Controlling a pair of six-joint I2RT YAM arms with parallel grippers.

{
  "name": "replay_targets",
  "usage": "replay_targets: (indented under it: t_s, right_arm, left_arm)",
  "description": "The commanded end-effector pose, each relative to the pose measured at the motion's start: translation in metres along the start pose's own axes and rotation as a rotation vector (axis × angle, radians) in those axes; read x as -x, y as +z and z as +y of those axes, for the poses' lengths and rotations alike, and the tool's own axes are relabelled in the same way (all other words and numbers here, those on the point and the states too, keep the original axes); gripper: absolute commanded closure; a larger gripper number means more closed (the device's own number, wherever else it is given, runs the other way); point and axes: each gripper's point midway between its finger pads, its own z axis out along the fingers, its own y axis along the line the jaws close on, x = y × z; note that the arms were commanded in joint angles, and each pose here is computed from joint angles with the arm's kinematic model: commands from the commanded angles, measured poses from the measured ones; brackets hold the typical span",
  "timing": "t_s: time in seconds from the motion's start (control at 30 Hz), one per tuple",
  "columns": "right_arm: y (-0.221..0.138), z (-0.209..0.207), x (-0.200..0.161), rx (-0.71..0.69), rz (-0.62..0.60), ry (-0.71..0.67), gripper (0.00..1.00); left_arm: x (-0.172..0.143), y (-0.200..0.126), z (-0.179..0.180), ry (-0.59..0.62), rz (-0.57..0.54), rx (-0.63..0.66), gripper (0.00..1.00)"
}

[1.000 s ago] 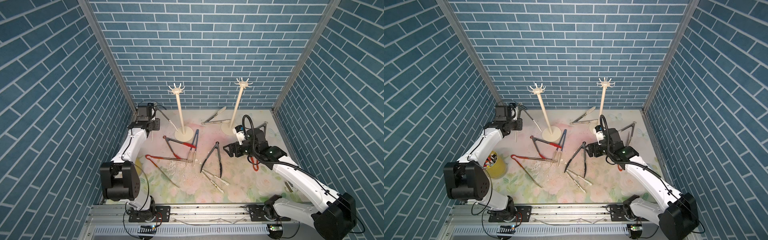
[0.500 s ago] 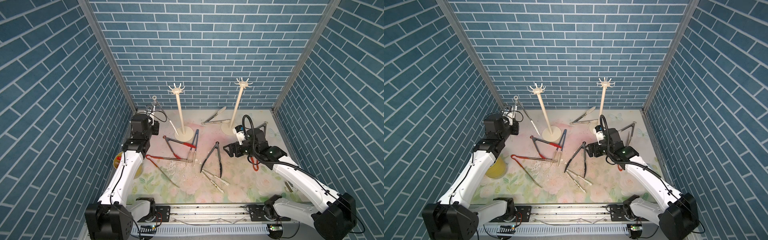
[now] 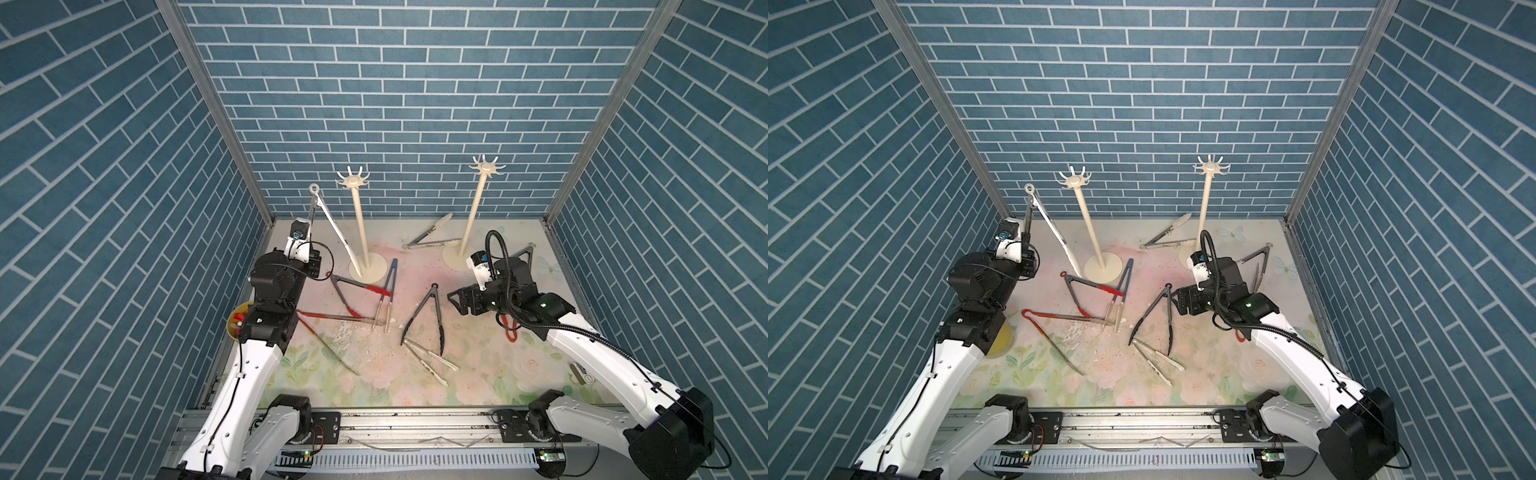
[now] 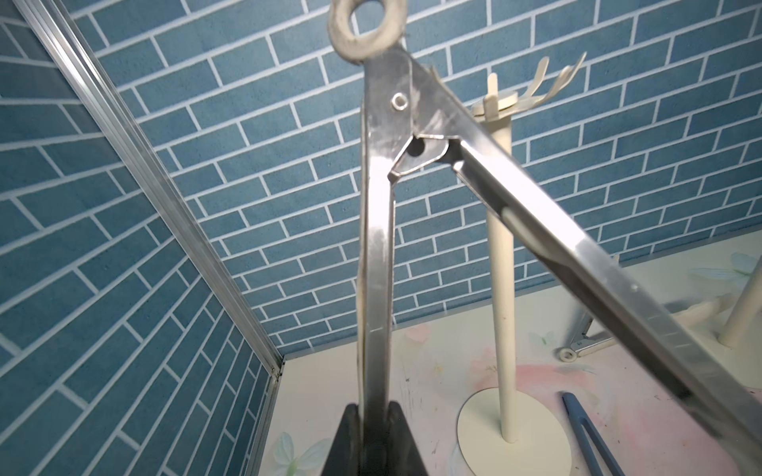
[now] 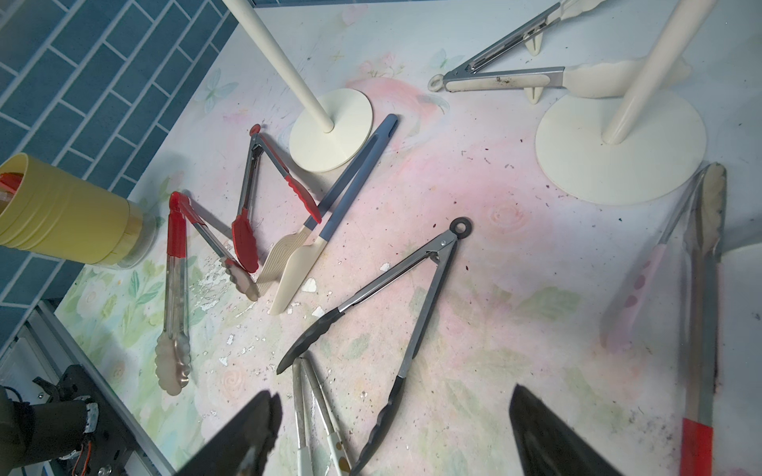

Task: Hang food tongs on kitchen utensil racks
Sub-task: Hang the food tongs on the rack.

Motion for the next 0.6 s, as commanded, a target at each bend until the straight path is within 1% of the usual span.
replay_targets:
  t_s: [0.0, 0.27, 0.43, 0.57]
  right_arm:
    - [-0.008, 0.003, 0.008, -0.007, -0.019, -0.046, 0.11]
    - [-0.004, 0.003, 0.008, -0.007, -0.01, -0.042, 0.11]
    - [-0.003, 0.003, 0.008, -0.005, -0.009, -0.038, 0.11]
    - [-0.003, 0.004, 0.008, -0.002, -0.01, -0.039, 0.11]
  left_arm:
    - [0.02, -0.005, -0.006, 0.007, -0.095, -0.035, 1.0]
    - [0.019, 0.0, -0.023, 0.026, -0.075, -0.109, 1.0]
    - [0.014, 0.008, -0.026, 0.035, -0.039, -0.114, 1.0]
    - [0.013, 0.013, -0.028, 0.035, -0.031, -0.123, 1.0]
